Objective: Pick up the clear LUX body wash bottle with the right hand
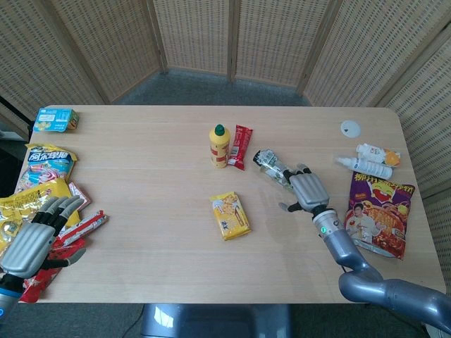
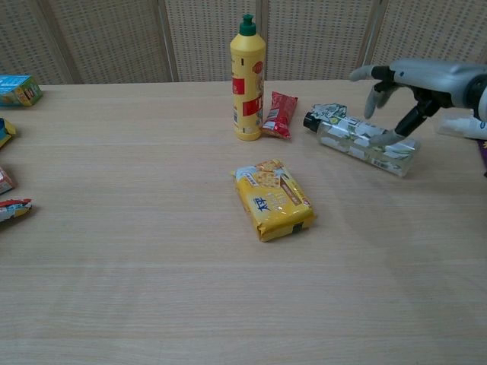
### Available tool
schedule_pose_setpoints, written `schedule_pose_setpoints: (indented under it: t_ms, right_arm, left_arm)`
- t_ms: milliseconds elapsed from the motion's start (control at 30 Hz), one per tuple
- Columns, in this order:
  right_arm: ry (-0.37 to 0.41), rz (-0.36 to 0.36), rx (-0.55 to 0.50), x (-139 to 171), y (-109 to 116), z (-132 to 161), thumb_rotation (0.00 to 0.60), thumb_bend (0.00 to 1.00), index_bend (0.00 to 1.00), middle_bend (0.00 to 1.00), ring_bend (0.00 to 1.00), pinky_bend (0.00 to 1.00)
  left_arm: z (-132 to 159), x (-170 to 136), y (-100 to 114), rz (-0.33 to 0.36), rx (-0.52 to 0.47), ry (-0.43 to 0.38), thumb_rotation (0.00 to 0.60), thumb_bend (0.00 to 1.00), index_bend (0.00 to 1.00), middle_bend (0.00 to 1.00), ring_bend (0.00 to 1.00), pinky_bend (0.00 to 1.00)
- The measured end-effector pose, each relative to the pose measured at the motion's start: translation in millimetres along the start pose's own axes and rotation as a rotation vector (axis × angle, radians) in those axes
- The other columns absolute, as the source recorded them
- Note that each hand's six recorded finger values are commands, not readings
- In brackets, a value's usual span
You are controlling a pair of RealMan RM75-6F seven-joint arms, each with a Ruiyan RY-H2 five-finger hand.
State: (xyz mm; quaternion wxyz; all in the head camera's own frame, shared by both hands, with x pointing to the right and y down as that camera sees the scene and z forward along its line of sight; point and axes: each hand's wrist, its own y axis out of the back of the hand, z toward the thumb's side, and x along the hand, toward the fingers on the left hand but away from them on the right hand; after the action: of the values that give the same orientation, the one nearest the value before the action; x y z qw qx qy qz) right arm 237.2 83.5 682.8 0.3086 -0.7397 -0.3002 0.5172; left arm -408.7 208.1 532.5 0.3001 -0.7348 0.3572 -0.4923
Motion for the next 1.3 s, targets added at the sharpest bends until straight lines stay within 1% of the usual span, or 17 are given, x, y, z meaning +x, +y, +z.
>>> schedule_pose_setpoints:
  t_ms: [33,67,133,200,400,500,633,867,1033,1100,1133,1167,1233,1300]
  right_arm:
    - [-0.001,-0.004,-0.005,-2.6,-0.3,2.2,0.389,0.22,0.0,0.05,0.01,0.01]
    - [-0.002,-0.004,-0.007,-4.0,-1.1,3.2,0.354,0.22,0.0,0.02,0.0,0.0]
    - [-0.007,0.002,-0.009,-8.9,-5.6,5.0,0.31,0.21,0.0,0.0,0.0,0.0]
    - [-0.016,0.024,-0.007,-13.9,-13.7,5.4,0.274,0.2,0.0,0.0,0.0,0.0]
    - [-0.052,0.102,-0.016,-24.3,-44.3,7.6,0.254,0.2,0.0,0.0,0.0,0.0]
    - [-0.071,0.123,-0.012,-28.6,-56.0,6.8,0.238,0.2,0.0,0.0,0.0,0.0]
    - [-0.092,0.135,0.008,-34.3,-65.2,3.5,0.225,0.2,0.0,0.0,0.0,0.0]
    - [-0.123,0.114,0.035,-42.4,-68.9,-4.6,0.177,0.2,0.0,0.0,0.0,0.0]
    - [-0.14,0.07,0.055,-48.5,-65.6,-11.5,0.172,0.2,0.0,0.0,0.0,0.0]
    - [-0.148,0.058,0.066,-50.7,-64.8,-14.5,0.132,0.2,0.0,0.0,0.0,0.0]
    - [-0.151,0.054,0.07,-51.5,-64.9,-15.7,0.082,0.2,0.0,0.0,0.0,0.0]
    - [-0.154,0.051,0.073,-52.2,-65.1,-16.9,0.045,0.2,0.0,0.0,0.0,0.0]
    - [-0.163,0.046,0.084,-54.0,-66.0,-19.7,0.017,0.21,0.0,0.0,0.0,0.0]
    - [-0.173,0.042,0.094,-56.0,-66.9,-22.8,0.015,0.22,0.0,0.0,0.0,0.0]
  left_arm:
    - [0.0,-0.1,-0.1,0.0,0.0,0.0,0.531,0.3,0.0,0.0,0.0,0.0]
    - [-0.1,-0.3,0.1,0.0,0.001,0.0,0.531,0.3,0.0,0.0,0.0,0.0]
    - [-0.6,-0.8,1.1,0.003,0.001,0.001,0.531,0.3,0.0,0.0,0.0,0.0]
    - [-1.3,-1.4,2.5,0.006,0.001,0.002,0.531,0.3,0.0,0.0,0.0,0.0]
    - [-1.4,-2.2,3.7,0.004,-0.004,0.0,0.526,0.3,0.0,0.0,0.0,0.0]
    - [-1.2,-2.6,4.2,0.006,-0.004,-0.002,0.519,0.3,0.0,0.0,0.0,0.0]
    - [-2.2,-4.7,6.1,0.011,-0.002,0.002,0.514,0.3,0.0,0.0,0.0,0.0]
    - [-5.1,-7.5,7.1,0.009,-0.003,0.012,0.512,0.3,0.0,0.0,0.0,0.0]
    - [-6.9,-8.3,8.1,0.011,-0.006,0.019,0.501,0.3,0.0,0.0,0.0,0.0]
    - [-7.2,-8.4,8.0,0.01,-0.005,0.019,0.496,0.3,0.0,0.0,0.0,0.0]
    - [-7.3,-8.4,7.9,0.008,-0.004,0.02,0.495,0.3,0.0,0.0,0.0,0.0]
    - [-7.3,-8.4,7.7,0.007,-0.004,0.02,0.493,0.3,0.0,0.0,0.0,0.0]
    - [-7.2,-8.4,7.4,0.004,-0.005,0.02,0.486,0.3,0.0,0.0,0.0,0.0]
    - [-7.2,-8.5,7.2,0.001,-0.005,0.02,0.479,0.3,0.0,0.0,0.0,0.0]
